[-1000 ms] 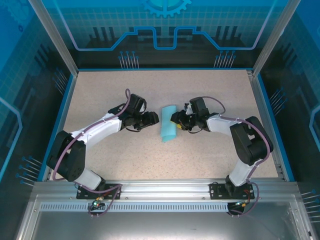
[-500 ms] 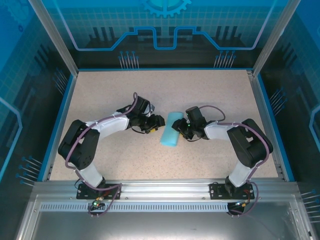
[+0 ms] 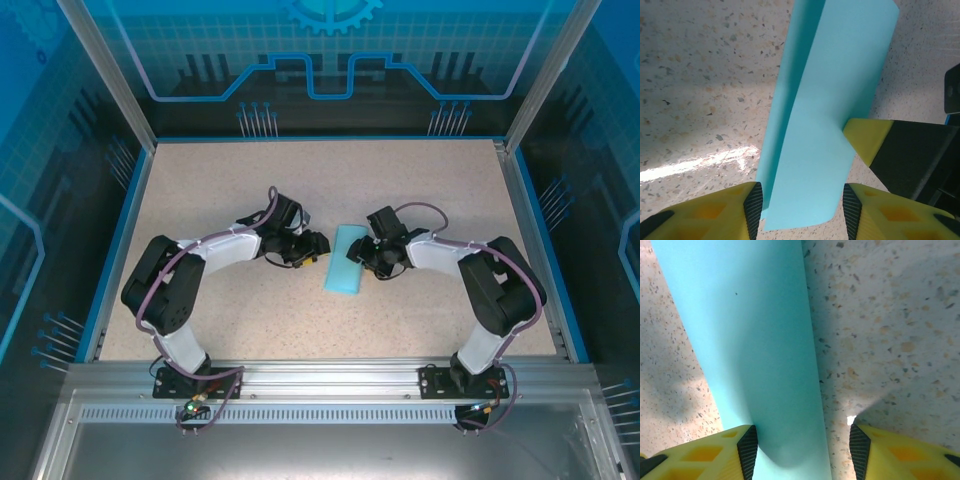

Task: Fold a paper plane with a square sheet of paper (pick it up from the middle)
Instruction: Hold the square sheet of paper at the center of the table.

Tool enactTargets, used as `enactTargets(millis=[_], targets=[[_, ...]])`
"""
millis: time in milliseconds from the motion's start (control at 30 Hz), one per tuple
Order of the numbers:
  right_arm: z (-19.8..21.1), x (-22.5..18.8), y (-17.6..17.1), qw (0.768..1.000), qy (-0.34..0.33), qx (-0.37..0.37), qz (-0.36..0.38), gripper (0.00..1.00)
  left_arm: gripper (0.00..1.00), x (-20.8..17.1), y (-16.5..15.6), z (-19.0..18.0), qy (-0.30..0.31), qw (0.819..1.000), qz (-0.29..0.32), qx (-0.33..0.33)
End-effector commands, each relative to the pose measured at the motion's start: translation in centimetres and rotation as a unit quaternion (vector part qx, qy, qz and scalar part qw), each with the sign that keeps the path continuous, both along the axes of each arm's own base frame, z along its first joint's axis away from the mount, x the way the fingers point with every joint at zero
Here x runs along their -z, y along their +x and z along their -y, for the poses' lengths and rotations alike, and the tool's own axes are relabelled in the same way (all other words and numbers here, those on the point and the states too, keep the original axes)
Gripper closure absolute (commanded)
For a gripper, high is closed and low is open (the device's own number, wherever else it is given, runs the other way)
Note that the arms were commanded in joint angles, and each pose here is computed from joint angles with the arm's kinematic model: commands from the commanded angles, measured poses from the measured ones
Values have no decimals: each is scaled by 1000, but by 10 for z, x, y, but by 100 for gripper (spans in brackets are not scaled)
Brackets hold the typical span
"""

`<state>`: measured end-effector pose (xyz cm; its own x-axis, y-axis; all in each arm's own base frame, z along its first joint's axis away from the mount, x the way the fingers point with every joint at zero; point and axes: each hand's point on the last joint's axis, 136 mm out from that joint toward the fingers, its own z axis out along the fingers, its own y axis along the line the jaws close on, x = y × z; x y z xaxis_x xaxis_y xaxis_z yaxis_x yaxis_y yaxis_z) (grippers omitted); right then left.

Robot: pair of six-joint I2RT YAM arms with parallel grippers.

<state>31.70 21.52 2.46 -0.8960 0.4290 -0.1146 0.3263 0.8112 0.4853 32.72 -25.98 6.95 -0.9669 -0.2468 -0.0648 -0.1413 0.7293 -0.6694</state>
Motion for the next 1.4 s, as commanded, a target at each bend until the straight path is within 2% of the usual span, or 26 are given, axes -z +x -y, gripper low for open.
enactTargets(millis=[0, 300, 567, 1033, 1367], targets=[[4, 8, -8, 999, -40, -17, -22, 45, 51, -7, -1, -8, 13, 1000, 10, -5], [-6, 15, -5, 998, -41, -26, -39, 42, 54, -14, 3, -24, 44, 998, 32, -34], [-8, 19, -6, 997, -48, -32, -49, 33, 54, -13, 1, -31, 52, 997, 29, -40], [-1, 36, -12, 991, -91, -39, -86, 30, 56, -11, 0, -29, 48, 998, 27, -33], [2, 42, -13, 988, -112, -42, -100, 30, 62, -13, 3, -21, 33, 999, 24, -20]])
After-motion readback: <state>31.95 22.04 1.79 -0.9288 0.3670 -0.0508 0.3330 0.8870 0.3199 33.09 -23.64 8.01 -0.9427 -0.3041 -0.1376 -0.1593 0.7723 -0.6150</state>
